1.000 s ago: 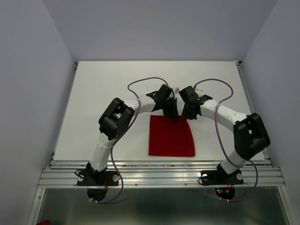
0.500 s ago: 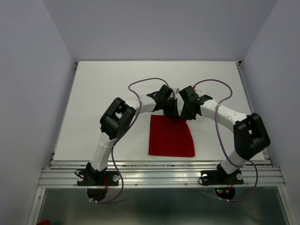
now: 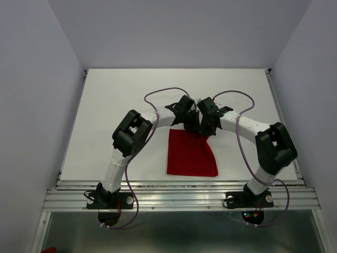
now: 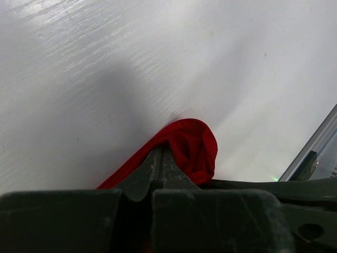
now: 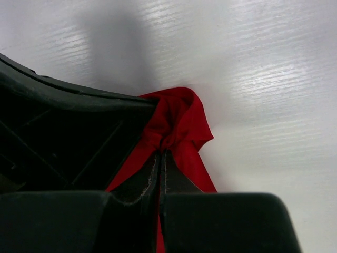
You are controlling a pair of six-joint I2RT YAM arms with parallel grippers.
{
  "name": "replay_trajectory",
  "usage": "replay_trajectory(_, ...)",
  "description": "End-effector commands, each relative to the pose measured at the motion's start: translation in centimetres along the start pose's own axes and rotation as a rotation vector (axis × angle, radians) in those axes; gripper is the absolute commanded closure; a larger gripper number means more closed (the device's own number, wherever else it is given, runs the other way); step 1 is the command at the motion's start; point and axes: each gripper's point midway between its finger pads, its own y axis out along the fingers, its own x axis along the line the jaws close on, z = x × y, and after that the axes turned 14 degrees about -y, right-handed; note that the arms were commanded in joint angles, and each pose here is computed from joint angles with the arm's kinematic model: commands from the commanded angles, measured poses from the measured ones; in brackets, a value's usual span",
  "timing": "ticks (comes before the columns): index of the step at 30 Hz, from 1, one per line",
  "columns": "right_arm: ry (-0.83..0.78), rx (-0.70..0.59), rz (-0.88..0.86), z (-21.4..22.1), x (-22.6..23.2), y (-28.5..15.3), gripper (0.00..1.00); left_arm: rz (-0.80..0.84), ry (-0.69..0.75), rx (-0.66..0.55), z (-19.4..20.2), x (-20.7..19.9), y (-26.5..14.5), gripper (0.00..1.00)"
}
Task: Fold the napkin into a case and place the utensils inside
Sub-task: Fold the lower triangle-folded napkin at the center of the board.
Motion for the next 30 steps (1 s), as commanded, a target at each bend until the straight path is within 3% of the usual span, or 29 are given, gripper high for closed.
replay_trajectory(1, 0.032, -0.056, -0.059, -2.4, 2.3, -0.2, 0.99, 0.027, 0.024, -0.012, -0.3, -0.9, 0.0, 1.00)
replay_trajectory(12, 0.080, -0.016, -0.040, -1.8, 2.8, 1.8, 0.99, 0.038, 0.023, -0.017, -0.3, -1.4, -0.7, 1.00)
replay_trajectory(22, 0.100, 0.006, 0.031, -0.6, 1.3, 2.7, 0.99, 0.072, 0.032, -0.066, -1.5, -2.9, -5.7, 1.00)
replay_trajectory(30, 0.105, -0.007, 0.039, -1.2, 1.3, 2.2, 0.99, -0.020, 0.006, -0.076, -0.7, 0.9, -7.4, 1.00)
